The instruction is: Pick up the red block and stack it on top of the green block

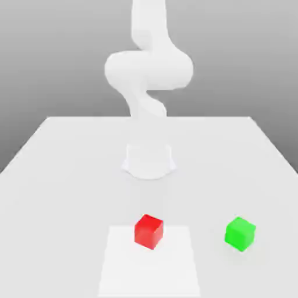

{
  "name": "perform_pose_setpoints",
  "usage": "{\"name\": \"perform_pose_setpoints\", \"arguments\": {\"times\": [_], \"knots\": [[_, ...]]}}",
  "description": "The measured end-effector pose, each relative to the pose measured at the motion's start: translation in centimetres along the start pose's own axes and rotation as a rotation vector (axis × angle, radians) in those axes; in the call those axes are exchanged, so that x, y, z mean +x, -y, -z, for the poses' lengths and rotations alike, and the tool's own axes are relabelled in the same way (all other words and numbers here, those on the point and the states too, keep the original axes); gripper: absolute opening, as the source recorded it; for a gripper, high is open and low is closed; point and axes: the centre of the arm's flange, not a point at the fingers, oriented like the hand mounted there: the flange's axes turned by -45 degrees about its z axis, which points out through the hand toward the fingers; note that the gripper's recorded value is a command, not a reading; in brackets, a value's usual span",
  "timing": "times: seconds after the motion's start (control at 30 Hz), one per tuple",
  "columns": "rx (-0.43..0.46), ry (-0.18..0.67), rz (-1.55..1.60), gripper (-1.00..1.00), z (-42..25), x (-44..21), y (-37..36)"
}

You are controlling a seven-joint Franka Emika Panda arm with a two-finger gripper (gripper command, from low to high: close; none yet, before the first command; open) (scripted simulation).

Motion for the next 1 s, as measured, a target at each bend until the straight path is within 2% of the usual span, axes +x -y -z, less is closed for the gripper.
{"name": "perform_pose_setpoints", "arguments": {"times": [0.3, 0.57, 0.63, 0.8, 0.83, 1.0], "knots": [[-0.071, 0.329, -0.204, 0.00, -20.2, -11.0, -0.5], [-0.182, 0.650, -0.413, 0.00, -31.4, -28.9, -1.7], [-0.199, 0.686, -0.439, 0.00, -33.2, -31.9, -2.0], [-0.202, 0.699, -0.445, 0.00, -36.5, -35.5, -2.1], [-0.203, 0.699, -0.445, -1.00, -36.9, -35.9, -2.1], [-0.202, 0.697, -0.445, -1.00, -36.9, -35.9, -2.1]]}}
